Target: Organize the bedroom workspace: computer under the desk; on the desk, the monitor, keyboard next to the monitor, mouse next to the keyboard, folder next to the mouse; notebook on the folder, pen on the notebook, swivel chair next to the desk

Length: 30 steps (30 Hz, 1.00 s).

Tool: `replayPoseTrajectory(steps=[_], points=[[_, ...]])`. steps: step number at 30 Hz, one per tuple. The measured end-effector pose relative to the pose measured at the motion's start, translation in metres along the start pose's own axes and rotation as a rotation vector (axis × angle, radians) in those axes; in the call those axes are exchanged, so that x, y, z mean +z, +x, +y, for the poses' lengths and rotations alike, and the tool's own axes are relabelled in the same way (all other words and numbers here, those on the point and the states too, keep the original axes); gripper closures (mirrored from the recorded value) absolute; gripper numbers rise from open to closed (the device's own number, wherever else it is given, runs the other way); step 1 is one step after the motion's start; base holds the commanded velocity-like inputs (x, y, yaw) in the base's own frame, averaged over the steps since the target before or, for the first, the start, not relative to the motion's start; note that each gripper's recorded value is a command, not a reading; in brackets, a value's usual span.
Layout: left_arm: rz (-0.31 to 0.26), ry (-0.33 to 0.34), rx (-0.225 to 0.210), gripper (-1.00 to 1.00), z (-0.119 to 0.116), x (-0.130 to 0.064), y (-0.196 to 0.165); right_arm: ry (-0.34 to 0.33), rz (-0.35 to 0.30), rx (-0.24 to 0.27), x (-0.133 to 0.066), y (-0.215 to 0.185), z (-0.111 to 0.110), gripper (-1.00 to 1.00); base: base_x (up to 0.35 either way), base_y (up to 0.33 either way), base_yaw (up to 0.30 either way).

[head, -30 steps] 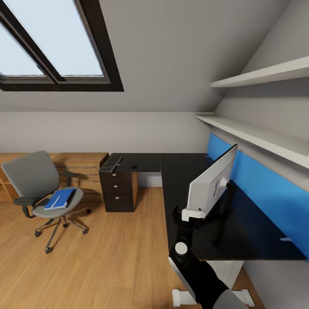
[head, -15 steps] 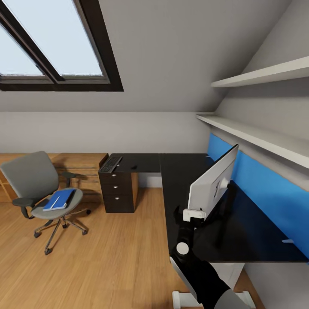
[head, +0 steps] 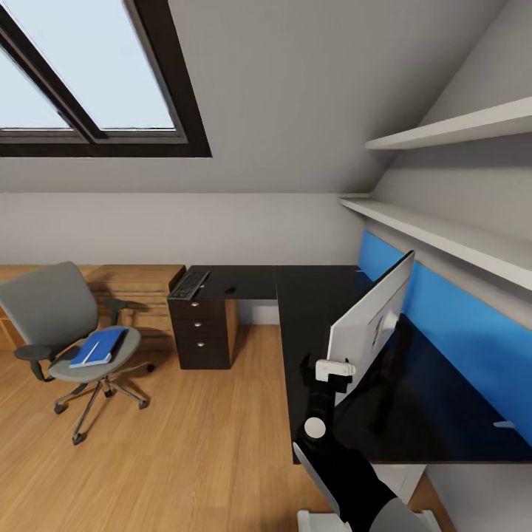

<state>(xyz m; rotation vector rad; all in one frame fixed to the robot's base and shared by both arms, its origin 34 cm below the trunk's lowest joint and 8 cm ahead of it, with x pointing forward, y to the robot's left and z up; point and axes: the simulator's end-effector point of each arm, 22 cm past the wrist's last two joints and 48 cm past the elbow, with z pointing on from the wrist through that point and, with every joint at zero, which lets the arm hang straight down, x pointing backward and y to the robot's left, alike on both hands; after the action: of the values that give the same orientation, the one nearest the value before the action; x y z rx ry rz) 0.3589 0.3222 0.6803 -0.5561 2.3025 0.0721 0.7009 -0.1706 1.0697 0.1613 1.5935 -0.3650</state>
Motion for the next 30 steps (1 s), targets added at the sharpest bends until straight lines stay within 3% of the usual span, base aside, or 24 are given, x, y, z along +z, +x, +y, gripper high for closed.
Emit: replayPoseTrajectory(steps=[30], points=[[-0.011, 0.004, -0.003, -1.00, -0.0015, 0.0004, -0.0043, 0.000, -0.011, 0.004, -0.0011, -0.0068, -0.0008, -1.00, 0.002, 0.000, -0.028]])
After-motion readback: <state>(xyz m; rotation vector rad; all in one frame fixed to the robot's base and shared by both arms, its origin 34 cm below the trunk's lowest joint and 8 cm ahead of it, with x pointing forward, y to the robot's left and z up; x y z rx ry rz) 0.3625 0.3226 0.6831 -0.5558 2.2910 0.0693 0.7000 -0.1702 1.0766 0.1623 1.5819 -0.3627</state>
